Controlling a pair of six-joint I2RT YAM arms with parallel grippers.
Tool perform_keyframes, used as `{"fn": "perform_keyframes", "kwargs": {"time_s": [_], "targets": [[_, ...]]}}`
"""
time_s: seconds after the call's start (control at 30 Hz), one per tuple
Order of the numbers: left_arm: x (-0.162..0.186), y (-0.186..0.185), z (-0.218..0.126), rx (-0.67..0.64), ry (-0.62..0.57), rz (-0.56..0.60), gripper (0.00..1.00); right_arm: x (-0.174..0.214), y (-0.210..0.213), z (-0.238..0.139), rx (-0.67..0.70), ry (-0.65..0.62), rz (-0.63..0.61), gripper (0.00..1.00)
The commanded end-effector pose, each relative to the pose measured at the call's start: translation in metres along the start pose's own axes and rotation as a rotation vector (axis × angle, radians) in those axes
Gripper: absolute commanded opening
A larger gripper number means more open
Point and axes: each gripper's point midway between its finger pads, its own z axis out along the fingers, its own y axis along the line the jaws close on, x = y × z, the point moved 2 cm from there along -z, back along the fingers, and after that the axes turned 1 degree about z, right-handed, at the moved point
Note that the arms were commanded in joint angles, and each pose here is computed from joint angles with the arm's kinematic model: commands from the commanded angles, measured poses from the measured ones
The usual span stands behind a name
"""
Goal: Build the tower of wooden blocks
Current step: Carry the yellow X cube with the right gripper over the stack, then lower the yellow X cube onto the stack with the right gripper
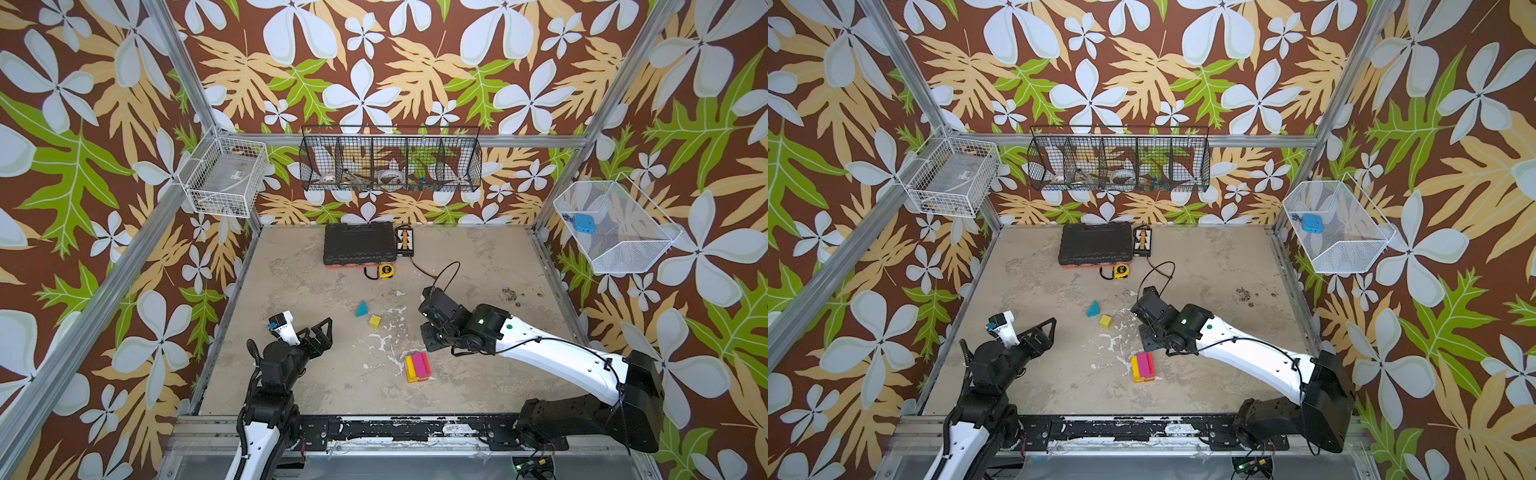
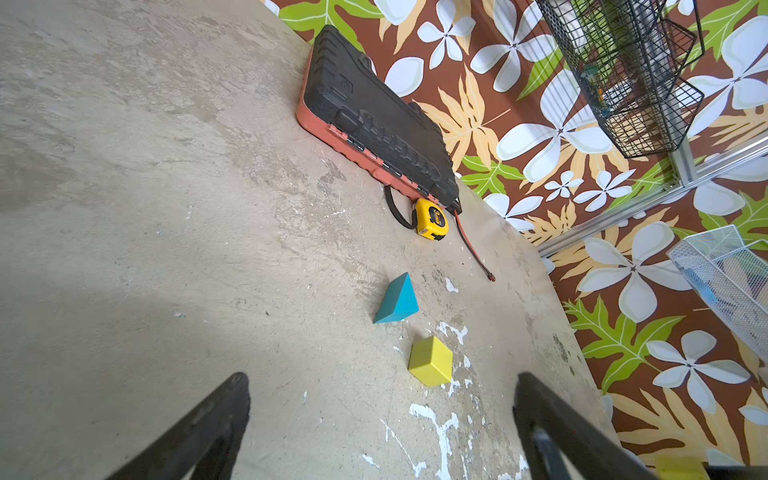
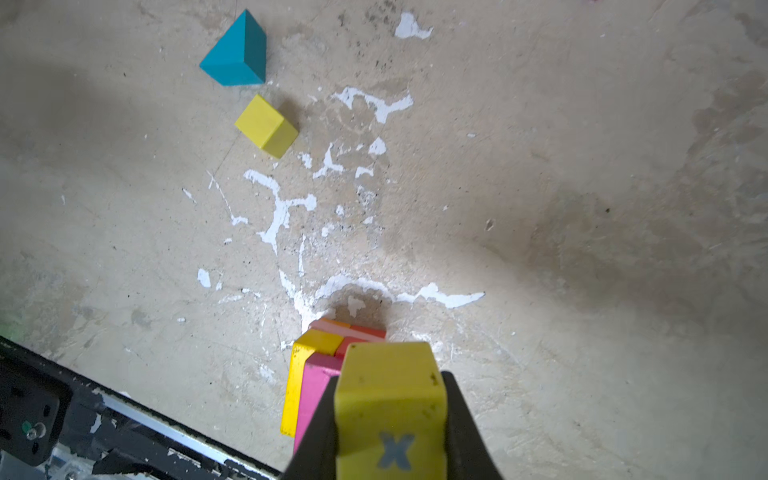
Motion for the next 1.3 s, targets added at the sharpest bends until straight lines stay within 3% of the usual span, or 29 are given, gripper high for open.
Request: {"fn": "perform_keyframes", "kwargs": {"time_s": [0.0, 0.53, 1.27], "targets": [[-0.004, -0.004, 0.0, 0.017, -0.019, 0.009, 1.0, 0.003, 0.003, 0.002, 0.008, -0.015, 0.044, 0.02], [-0.004, -0.003, 0.0, 0.015, -0.018, 0.006, 1.0, 0.042, 0.032, 0.002, 0.004, 0.019, 0.01, 0.06], [-0.004, -0.003, 0.0, 0.015, -0.019, 0.003, 1.0, 0.046, 0.038, 0.021, 0.097, 0.06, -0.01, 0.16]]}}
